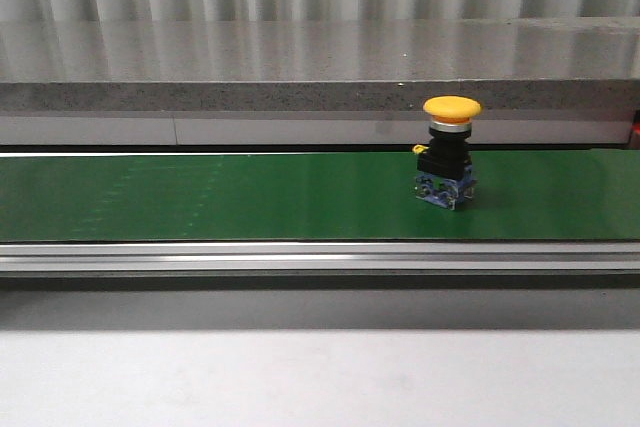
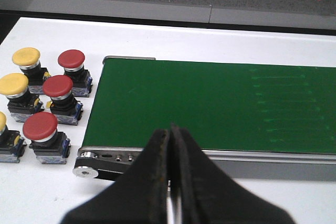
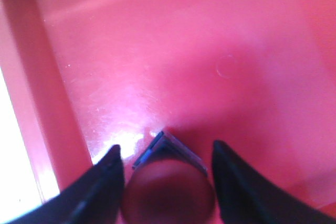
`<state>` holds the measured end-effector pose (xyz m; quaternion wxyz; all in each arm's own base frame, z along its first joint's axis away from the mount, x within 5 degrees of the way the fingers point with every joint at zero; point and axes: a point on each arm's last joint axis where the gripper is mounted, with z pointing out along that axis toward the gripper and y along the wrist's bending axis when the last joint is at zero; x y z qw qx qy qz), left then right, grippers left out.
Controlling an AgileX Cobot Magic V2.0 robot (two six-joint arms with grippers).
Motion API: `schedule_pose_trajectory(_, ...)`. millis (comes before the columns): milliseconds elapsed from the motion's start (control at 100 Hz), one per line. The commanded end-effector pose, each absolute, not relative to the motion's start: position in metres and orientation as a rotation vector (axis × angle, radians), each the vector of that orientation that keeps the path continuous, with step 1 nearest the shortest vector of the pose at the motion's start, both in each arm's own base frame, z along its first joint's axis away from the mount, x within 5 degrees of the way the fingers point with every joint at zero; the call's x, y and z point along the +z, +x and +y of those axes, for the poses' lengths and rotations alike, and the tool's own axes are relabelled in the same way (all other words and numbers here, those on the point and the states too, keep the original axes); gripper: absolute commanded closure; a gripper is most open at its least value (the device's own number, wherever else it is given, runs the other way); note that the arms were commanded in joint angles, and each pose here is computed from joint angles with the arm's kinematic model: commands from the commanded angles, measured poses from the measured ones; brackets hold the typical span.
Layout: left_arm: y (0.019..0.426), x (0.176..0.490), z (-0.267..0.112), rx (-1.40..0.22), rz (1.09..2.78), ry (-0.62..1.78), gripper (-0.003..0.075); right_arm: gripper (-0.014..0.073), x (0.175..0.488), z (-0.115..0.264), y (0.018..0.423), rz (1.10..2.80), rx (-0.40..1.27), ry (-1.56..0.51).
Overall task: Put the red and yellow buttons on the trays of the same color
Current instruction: 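Carry the red button into the red tray and open the right gripper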
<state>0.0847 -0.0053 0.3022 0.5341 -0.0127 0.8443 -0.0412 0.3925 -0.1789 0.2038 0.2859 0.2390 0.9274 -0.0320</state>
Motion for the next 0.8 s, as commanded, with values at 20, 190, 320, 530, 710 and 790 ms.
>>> schedule_pose_trajectory(20,0.087,0.317,-0.006,-0.118,1.915,-0.027,0.0740,0.0013,0.238,-0.182,0.393,2.367,-0.120,0.609)
schedule_pose_trajectory(190,0.087,0.317,-0.006,-0.118,1.915,-0.027,0.0740,-0.0051,0.238,-0.182,0.393,2.365,-0.121,0.609)
schedule_pose_trajectory(320,0.087,0.317,-0.006,-0.118,1.915,-0.027,0.0740,-0.0051,0.249,-0.181,0.390,2.349,-0.130,0.598)
schedule_pose_trajectory(530,0.087,0.317,-0.006,-0.118,1.915,-0.027,0.0740,-0.0051,0.291,-0.173,0.374,2.283,-0.151,0.567)
schedule_pose_trajectory(710,0.087,0.317,-0.006,-0.118,1.915,-0.027,0.0740,-0.0051,0.335,-0.155,0.352,2.237,-0.160,0.507)
schedule_pose_trajectory(790,0.087,0.317,-0.006,-0.118,1.915,-0.027,0.0740,-0.0051,0.353,-0.143,0.342,2.226,-0.153,0.481)
